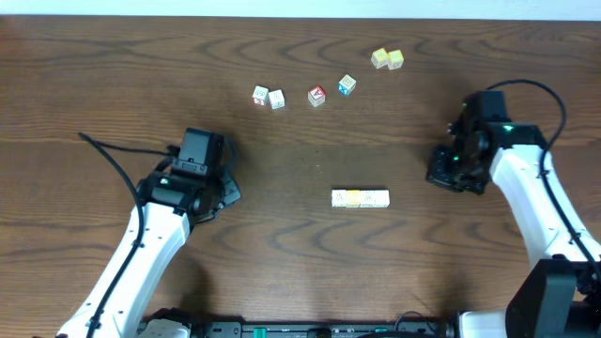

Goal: Lift 4 blocks
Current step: 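Raise both grippers and swing them to the row's two ends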

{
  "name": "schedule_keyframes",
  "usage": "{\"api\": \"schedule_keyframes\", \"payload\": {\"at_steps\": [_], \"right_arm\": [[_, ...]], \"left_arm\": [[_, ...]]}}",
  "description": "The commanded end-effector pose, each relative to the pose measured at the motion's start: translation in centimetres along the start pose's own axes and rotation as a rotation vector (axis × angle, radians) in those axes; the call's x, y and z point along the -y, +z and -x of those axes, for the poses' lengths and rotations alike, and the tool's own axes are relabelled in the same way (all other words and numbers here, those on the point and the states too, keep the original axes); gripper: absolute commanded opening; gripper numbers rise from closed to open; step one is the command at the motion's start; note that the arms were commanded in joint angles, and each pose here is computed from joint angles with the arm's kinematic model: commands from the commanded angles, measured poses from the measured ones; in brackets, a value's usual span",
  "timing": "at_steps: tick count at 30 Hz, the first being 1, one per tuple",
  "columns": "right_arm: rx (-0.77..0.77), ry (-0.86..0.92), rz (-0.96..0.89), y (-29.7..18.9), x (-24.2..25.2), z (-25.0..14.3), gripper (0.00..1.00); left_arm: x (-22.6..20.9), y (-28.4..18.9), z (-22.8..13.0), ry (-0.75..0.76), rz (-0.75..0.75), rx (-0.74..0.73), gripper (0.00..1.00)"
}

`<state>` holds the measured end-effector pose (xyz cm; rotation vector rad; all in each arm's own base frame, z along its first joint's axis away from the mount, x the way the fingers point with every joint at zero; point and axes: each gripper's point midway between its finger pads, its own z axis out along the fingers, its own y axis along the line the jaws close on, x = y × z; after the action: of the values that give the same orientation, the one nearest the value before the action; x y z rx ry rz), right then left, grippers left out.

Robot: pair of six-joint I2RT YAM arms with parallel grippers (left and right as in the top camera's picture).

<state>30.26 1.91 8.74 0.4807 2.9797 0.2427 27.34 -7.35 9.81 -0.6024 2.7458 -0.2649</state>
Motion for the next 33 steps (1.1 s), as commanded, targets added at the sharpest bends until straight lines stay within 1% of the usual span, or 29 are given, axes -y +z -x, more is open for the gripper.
{"api": "schedule_keyframes", "payload": {"at_steps": [1,3,6,8,12,13,14,15,16,18,19,21,22,23,25,27,29,30,31,32,33], "right_arm": [[0.011,0.019,-0.023,-0.1,2.2,0.2,0.01],[0.013,0.054,0.001,0.0,2.8,0.4,0.05],[0.021,0.100,0.038,0.1,3.6,0.9,0.11],[0.025,0.121,0.043,0.2,4.1,1.0,0.15],[0.025,0.137,0.041,0.4,4.6,0.9,0.14],[0.021,0.138,0.043,0.4,4.5,0.8,0.16],[0.011,0.150,0.044,0.6,4.5,0.6,0.21],[0.005,0.164,0.043,0.7,4.5,0.4,0.30],[-0.002,0.183,0.041,0.8,4.5,0.1,0.33],[-0.008,0.197,0.040,1.2,4.5,-0.1,0.35],[-0.005,0.198,0.038,1.6,4.7,-0.2,0.38],[0.009,0.199,0.034,2.2,4.9,-0.2,0.46],[0.018,0.197,0.037,2.6,4.9,-0.1,0.56],[0.029,0.196,0.039,3.0,5.0,0.0,0.61],[0.041,0.205,0.043,3.6,5.1,0.0,0.65],[0.046,0.238,0.048,4.2,5.2,-0.2,0.68],[0.035,0.270,0.057,4.6,5.1,-0.6,0.77],[0.028,0.277,0.064,4.7,5.0,-0.8,0.79],[0.024,0.280,0.069,4.7,4.9,-0.9,0.80],[0.022,0.280,0.078,4.7,4.8,-0.9,0.82],[0.018,0.280,0.093,4.7,4.5,-1.0,0.85]], "left_arm": [[3.8,0.7,-2.2,0.113,-0.215,-0.152,0.15],[4.7,1.1,-2.9,0.119,-0.265,-0.205,0.15],[5.1,2.4,-4.0,0.119,-0.279,-0.284,0.14],[5.6,3.3,-4.9,0.154,-0.302,-0.336,0.15],[7.5,4.6,-7.2,0.189,-0.391,-0.454,0.15],[8.1,5.0,-7.7,0.198,-0.410,-0.478,0.15],[8.5,5.3,-8.1,0.206,-0.424,-0.492,0.15],[8.9,5.6,-8.5,0.217,-0.435,-0.505,0.15],[9.1,5.9,-8.9,0.228,-0.435,-0.512,0.15],[9.6,6.4,-9.5,0.253,-0.439,-0.519,0.15],[10.1,6.5,-9.9,0.275,-0.447,-0.518,0.14],[10.5,6.6,-9.9,0.293,-0.456,-0.506,0.15],[10.7,6.6,-9.9,0.300,-0.460,-0.498,0.15],[10.8,6.6,-9.8,0.304,-0.465,-0.492,0.15],[10.9,6.8,-9.5,0.306,-0.464,-0.474,0.15],[10.5,7.3,-9.0,0.302,-0.425,-0.446,0.15],[9.9,7.8,-8.4,0.291,-0.374,-0.413,0.16],[9.7,8.0,-8.2,0.282,-0.358,-0.404,0.16],[9.5,8.1,-8.0,0.268,-0.343,-0.396,0.17],[9.4,8.2,-7.9,0.251,-0.330,-0.390,0.22],[9.4,8.3,-7.8,0.244,-0.325,-0.388,0.24]]}}
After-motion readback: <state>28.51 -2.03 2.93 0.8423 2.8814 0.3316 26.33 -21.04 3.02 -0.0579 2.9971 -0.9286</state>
